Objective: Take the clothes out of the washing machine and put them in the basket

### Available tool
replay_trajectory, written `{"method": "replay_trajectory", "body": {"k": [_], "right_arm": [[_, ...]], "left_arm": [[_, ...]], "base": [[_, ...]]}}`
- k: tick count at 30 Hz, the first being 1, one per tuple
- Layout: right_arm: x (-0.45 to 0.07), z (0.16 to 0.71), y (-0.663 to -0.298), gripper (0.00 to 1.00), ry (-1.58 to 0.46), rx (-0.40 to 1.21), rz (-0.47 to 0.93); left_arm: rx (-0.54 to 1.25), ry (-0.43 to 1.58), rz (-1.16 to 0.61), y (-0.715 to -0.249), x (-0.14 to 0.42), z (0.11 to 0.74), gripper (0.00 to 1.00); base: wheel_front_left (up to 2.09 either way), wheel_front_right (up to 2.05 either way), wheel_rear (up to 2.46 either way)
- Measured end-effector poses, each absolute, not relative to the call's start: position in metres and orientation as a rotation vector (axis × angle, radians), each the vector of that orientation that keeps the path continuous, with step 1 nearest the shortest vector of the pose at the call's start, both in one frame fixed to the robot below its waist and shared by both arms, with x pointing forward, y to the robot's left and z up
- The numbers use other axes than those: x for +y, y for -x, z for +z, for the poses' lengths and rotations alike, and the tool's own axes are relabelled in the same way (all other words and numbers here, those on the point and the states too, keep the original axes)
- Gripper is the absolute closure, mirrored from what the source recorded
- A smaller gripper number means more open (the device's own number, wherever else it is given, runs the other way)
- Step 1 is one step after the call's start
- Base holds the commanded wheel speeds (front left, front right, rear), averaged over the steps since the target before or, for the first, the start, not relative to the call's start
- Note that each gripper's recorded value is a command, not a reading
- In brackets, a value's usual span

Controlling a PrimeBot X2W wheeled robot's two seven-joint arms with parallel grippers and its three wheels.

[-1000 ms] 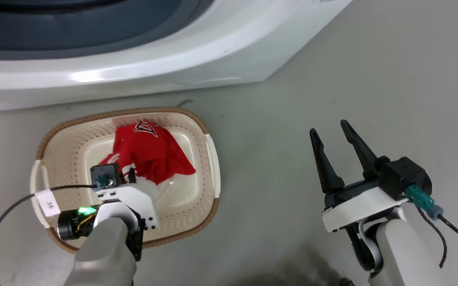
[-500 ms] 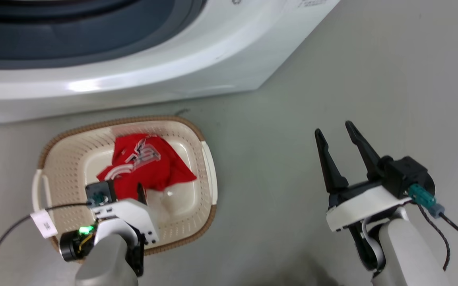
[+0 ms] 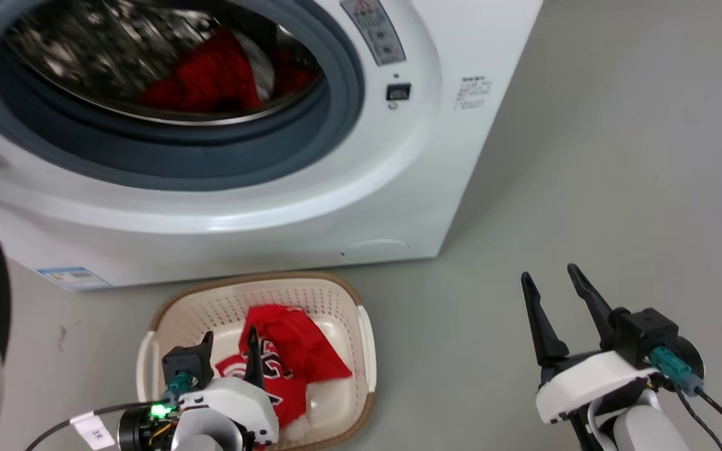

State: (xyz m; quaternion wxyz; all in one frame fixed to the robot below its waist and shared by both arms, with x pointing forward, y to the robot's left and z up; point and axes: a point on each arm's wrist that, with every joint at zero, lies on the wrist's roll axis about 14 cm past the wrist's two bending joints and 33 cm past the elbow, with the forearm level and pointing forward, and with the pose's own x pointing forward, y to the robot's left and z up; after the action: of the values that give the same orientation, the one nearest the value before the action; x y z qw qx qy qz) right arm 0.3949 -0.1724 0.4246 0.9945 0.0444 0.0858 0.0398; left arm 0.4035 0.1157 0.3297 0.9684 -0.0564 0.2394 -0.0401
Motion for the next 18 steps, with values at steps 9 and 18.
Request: {"method": "replay_trajectory", "body": {"k": [9,18], "right_arm": [[-0.163,0.456,-0.385,0.00,-0.075,0.098,0.110],[-0.161,0.476,-0.380,0.00,-0.060,0.059,0.119]], "left_arm": [[0.154,0.118,-0.045,-0.412,0.127,0.432,0.00],[-0.035,0.092,-0.046,-0.424,0.128,0.494,0.00]], "base": [[0.00,0.00,0.00],[0.00,0.00,0.00]]}}
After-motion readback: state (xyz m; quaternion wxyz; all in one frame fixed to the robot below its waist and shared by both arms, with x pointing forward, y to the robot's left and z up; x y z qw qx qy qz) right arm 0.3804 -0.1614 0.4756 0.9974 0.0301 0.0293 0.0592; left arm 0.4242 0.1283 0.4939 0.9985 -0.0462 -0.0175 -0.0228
